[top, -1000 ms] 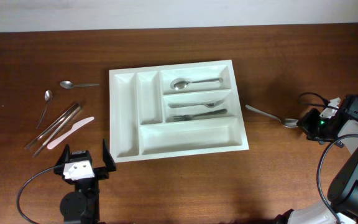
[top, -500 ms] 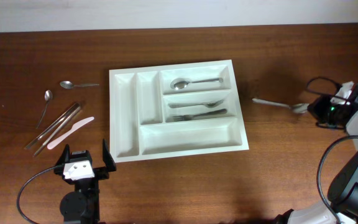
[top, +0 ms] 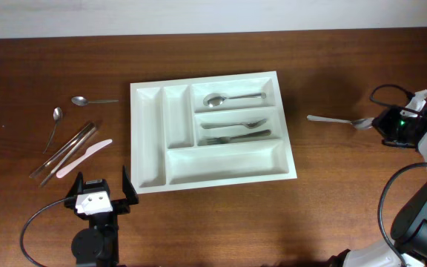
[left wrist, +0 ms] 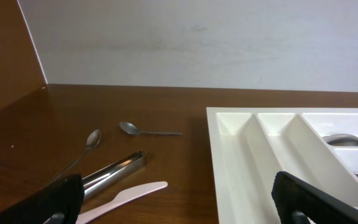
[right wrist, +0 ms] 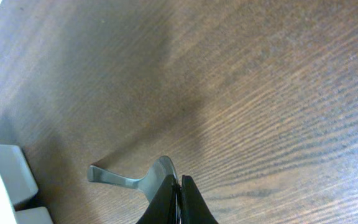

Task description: Pack container

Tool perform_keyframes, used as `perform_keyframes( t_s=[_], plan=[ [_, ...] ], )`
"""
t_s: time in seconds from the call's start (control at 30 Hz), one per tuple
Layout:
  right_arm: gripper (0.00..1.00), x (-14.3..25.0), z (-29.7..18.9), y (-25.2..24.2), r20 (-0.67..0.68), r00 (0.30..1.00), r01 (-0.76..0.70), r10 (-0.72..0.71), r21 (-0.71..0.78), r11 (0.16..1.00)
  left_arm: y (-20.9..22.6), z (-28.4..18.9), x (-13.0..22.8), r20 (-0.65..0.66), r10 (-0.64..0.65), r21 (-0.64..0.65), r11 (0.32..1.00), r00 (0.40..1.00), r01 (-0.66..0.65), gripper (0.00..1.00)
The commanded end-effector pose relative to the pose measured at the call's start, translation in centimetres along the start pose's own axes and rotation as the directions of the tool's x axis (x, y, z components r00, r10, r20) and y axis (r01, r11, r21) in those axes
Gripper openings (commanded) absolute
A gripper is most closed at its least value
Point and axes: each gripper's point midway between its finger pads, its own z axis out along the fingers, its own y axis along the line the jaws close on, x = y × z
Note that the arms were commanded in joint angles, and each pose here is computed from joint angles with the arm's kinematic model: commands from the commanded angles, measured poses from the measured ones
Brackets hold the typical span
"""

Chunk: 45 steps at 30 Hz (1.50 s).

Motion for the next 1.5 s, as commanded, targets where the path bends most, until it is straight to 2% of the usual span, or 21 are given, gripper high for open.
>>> perform_keyframes(
  t_s=[0.0,0.37,0.57,0.93,1.07,1.23,1.37,1.47],
  plan=[
    [0.04,-0.3,-0.4,-0.2,0.009,1.000,0.015,-0.015,0.034,0.999,0.0,0.0,0.1,0.002,0.011,0.004,1.000,1.000,-0.011,0.99],
    [0.04,4.7,1.0,-4.2,-0.087,0.995,-0.039,0.056,0.183,0.982,0.0,0.0,0.1,0.002,0.011,0.004,1.000,1.000,-0.011,0.99],
    [0.04,6.9,1.7,-5.9,-0.087,0.986,-0.118,0.142,0.240,0.964,0.0,0.0,0.1,0.002,0.011,0.004,1.000,1.000,-0.011,0.99],
    [0.04,7.5,2.1,-6.2,-0.083,0.986,-0.120,0.143,0.238,0.964,0.0,0.0,0.1,0.002,0.011,0.004,1.000,1.000,-0.011,0.99],
    [0.15,7.5,2.2,-5.9,-0.089,0.986,-0.121,0.144,0.220,0.968,0.0,0.0,0.1,0.002,0.011,0.004,1.000,1.000,-0.011,0.99],
    [0.20,7.6,2.2,-5.8,-0.093,0.985,-0.123,0.146,0.218,0.968,0.0,0.0,0.1,0.002,0.011,0.004,1.000,1.000,-0.011,0.99],
    [0.34,7.6,2.2,-5.8,-0.092,0.985,-0.123,0.146,0.218,0.968,0.0,0.0,0.1,0.002,0.011,0.004,1.000,1.000,-0.011,0.99],
    [0.36,7.6,2.2,-5.8,-0.090,0.985,-0.122,0.145,0.217,0.968,0.0,0.0,0.1,0.002,0.011,0.004,1.000,1.000,-0.011,0.99]
  ],
)
